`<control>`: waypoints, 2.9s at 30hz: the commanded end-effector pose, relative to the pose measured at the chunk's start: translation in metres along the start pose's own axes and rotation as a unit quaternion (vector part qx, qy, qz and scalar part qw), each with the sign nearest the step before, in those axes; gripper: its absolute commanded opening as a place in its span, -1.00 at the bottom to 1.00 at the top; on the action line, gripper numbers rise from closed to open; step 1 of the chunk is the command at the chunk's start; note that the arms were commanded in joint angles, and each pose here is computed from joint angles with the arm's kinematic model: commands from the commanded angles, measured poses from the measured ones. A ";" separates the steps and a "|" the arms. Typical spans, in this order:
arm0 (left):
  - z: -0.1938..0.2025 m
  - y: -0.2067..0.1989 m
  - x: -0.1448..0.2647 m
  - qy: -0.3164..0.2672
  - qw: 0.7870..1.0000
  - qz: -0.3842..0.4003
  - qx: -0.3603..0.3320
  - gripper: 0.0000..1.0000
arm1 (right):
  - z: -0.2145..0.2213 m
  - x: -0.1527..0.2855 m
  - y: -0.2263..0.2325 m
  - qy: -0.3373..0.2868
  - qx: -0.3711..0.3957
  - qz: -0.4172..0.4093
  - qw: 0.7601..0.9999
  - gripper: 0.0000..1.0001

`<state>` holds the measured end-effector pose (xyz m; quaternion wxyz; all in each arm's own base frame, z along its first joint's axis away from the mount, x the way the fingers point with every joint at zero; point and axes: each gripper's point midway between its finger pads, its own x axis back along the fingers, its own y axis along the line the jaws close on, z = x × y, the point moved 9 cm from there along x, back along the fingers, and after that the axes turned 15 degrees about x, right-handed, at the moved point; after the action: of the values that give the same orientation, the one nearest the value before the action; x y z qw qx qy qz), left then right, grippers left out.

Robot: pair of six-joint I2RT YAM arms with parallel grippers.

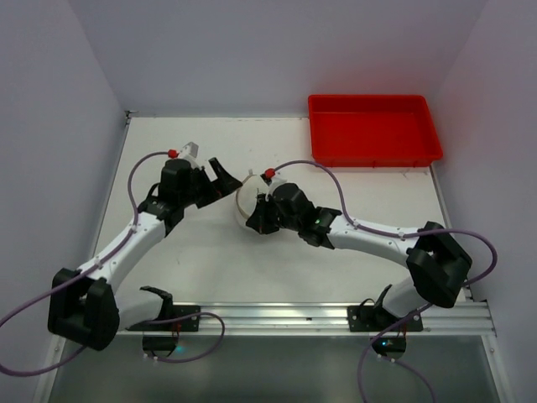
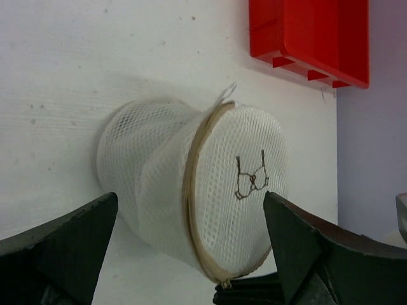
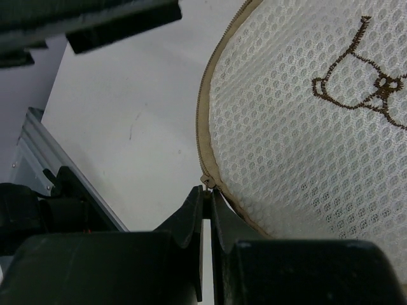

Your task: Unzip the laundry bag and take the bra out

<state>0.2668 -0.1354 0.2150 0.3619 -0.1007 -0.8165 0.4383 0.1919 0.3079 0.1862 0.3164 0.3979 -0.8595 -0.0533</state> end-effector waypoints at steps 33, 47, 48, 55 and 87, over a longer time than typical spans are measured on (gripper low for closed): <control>-0.004 -0.024 -0.042 0.076 0.991 0.013 -0.112 -0.94 | 0.015 0.056 -0.030 -0.034 0.036 -0.001 0.999 -1.00; 0.000 0.008 0.013 -0.027 0.999 -0.030 -0.020 1.00 | -0.028 -0.018 0.030 -0.082 0.012 -0.054 0.995 -1.00; 0.004 0.013 0.015 -0.024 0.999 -0.027 -0.016 1.00 | -0.028 -0.018 0.029 -0.082 0.012 -0.049 0.995 -1.00; 0.048 0.026 0.015 0.051 0.998 0.013 0.018 0.66 | -0.020 -0.015 0.025 -0.075 0.016 -0.042 0.996 -1.00; 0.055 0.028 0.042 0.013 0.998 0.022 -0.061 -0.86 | -0.002 0.090 -0.099 -0.024 0.020 0.165 0.986 -0.54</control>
<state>0.1946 -0.1481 0.2012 0.3696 -0.1777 -0.8055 0.4278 0.2052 0.1948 0.1891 0.2976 0.3228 -0.8980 -0.0293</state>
